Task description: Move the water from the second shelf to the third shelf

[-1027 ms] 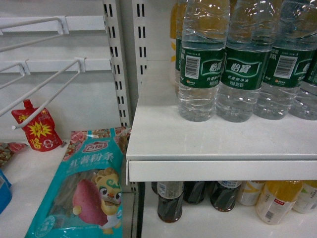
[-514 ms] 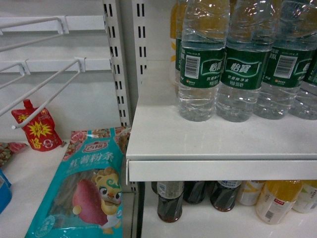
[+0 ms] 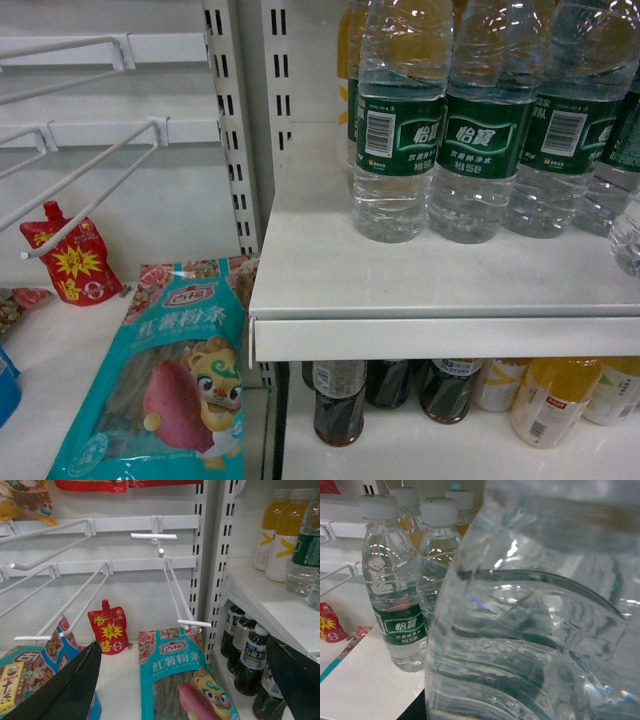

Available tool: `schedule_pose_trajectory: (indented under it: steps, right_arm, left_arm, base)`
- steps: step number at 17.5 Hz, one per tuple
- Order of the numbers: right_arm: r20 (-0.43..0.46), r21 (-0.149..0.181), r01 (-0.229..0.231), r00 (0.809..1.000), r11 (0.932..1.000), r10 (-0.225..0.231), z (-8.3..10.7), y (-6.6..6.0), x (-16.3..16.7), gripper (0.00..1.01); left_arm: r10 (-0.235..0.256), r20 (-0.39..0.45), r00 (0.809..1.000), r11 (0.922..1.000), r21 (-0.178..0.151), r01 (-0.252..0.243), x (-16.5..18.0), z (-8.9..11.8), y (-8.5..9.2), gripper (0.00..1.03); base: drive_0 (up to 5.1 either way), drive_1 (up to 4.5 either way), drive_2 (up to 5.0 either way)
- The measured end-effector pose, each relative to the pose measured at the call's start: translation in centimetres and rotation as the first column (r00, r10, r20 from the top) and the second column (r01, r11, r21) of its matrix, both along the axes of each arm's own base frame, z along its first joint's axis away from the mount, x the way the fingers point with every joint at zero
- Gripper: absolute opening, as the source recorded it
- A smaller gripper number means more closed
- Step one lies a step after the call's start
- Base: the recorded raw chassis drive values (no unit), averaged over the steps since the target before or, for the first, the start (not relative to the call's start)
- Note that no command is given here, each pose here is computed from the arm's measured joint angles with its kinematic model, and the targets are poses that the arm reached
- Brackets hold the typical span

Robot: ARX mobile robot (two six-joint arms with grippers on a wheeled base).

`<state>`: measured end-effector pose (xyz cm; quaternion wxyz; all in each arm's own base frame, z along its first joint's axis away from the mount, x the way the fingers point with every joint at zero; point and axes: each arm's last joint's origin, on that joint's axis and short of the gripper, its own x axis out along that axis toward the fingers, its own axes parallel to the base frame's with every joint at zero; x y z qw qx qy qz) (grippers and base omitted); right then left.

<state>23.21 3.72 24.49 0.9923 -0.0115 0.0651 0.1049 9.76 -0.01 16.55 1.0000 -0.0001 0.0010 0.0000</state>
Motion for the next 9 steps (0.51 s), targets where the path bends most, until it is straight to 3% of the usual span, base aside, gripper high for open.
schedule_pose_trajectory:
  steps: [4,5,6,9]
  right_arm:
    - [0.035,-0.014,0.015,0.999,0.9998,-0.014,0.8,-0.2,-0.8,0.43]
    - [0.079,0.021,0.039,0.996,0.999,-0.041,2.0,-1.1,-2.1,0.43]
    - [0.072,0.028,0.043,0.996,0.9987,-0.045,2.5,-1.4,-3.1,0.43]
    - [0.019,0.031,0.002,1.0,0.9995,-0.003,1.8,-1.3,-4.3,0.43]
  left_arm:
    - [0.0,0.0,1.0,1.0,0.0,0.0,0.0,0.0,0.0,0.98]
    - [0.0,0.0,1.0,1.0,0.0,0.0,0.0,0.0,0.0,0.98]
    - [0.0,0.0,1.0,1.0,0.0,0.0,0.0,0.0,0.0,0.98]
    - [0.0,0.0,1.0,1.0,0.0,0.0,0.0,0.0,0.0,0.98]
  base:
    - [0.0,0.0,0.0]
    - [0.0,0.0,0.0]
    - [0.0,0.0,0.0]
    - [0.0,0.0,0.0]
